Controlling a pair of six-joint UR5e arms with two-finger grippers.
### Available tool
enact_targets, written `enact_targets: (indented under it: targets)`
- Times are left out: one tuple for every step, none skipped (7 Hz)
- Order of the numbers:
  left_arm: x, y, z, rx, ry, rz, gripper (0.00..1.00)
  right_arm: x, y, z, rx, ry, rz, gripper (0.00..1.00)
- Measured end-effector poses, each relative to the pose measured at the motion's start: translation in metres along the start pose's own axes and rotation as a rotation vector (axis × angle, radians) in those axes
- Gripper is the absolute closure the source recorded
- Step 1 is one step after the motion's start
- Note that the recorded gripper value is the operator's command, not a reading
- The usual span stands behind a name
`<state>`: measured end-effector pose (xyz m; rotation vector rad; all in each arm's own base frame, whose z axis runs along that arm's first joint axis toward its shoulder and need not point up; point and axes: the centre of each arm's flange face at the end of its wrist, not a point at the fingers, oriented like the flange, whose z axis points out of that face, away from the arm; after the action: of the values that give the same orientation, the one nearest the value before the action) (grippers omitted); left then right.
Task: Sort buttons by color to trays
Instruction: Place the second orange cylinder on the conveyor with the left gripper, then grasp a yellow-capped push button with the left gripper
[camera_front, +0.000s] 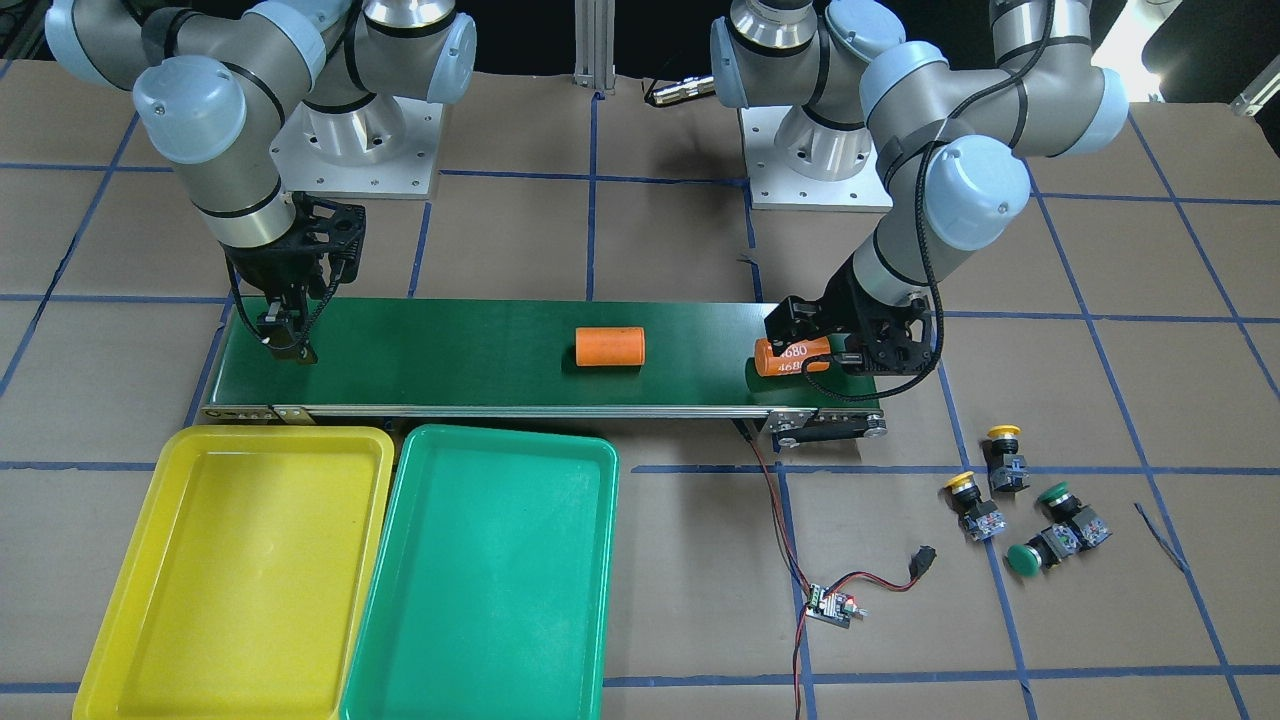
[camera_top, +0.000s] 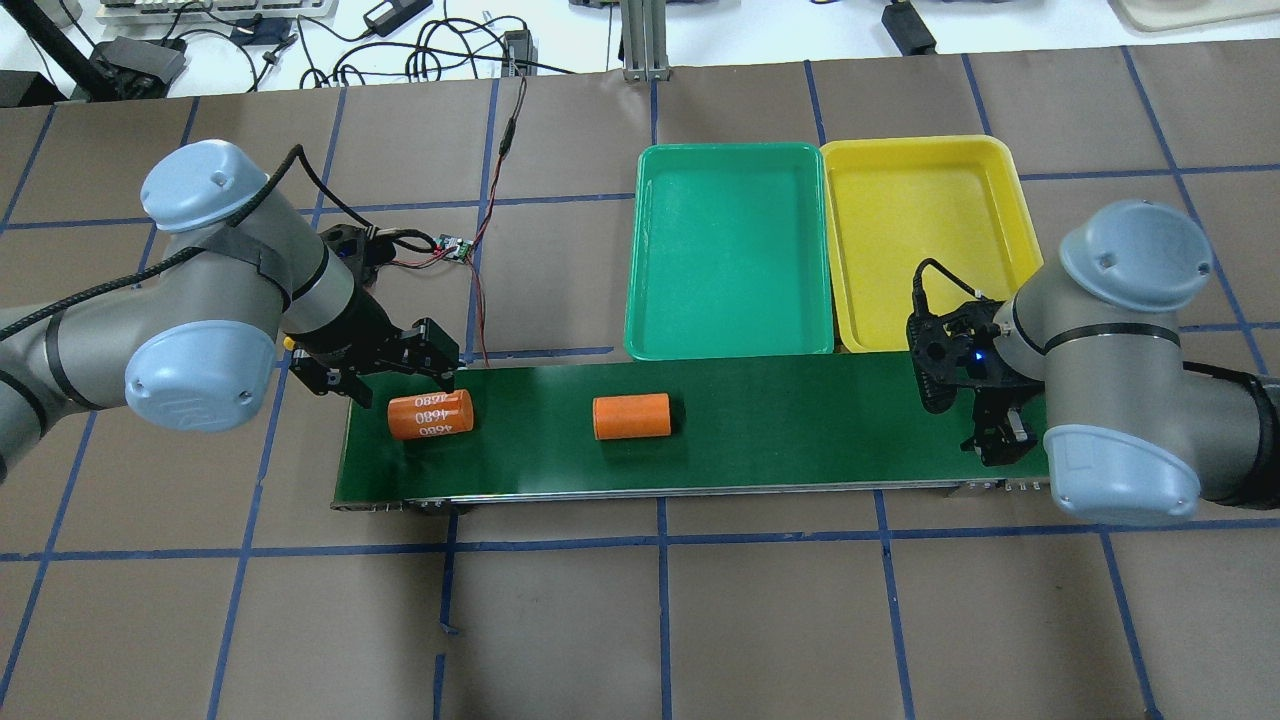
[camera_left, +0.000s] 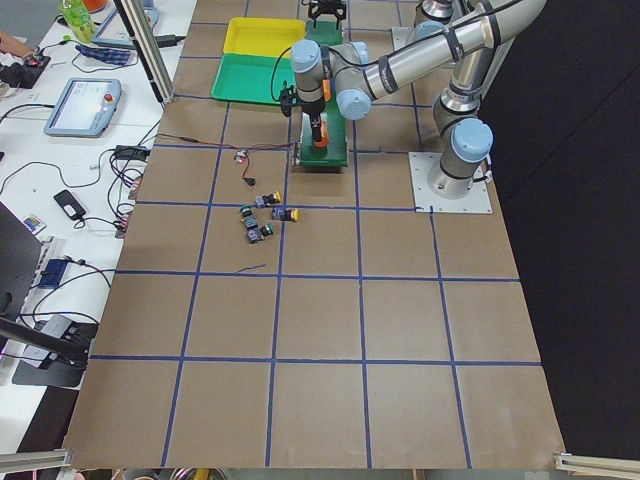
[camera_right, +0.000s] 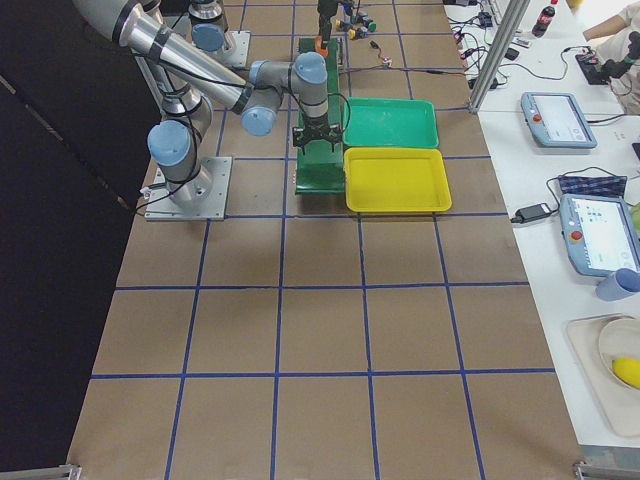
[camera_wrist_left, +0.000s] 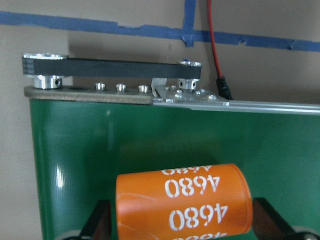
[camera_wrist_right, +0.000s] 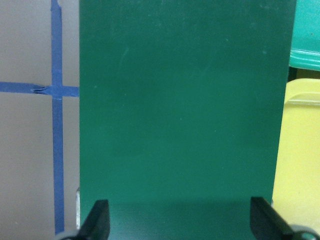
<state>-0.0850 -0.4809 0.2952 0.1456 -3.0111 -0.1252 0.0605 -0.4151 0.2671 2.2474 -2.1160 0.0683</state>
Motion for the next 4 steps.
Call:
enact_targets:
  targets:
    - [-0.019, -0.017, -0.029, 0.048, -0.018, -0.001, 0.0, 0.0, 0.0, -0.001, -0.002, 0.001, 0.002, 0.0]
    - [-0.057, -0.037, -0.048, 0.076, -0.041, 0.023, 0.0, 0.0, 0.0, -0.001, -0.002, 0.003, 0.003, 0.0]
    - [-0.106, -0.051, -0.056, 0.086, -0.053, 0.064, 0.0, 0.0, 0.0, -0.001, -0.001, 0.003, 0.002, 0.0]
    - [-0.155, -0.061, -0.056, 0.09, -0.058, 0.106, 0.0, 0.001, 0.0, -0.002, -0.005, 0.011, -0.001, 0.0]
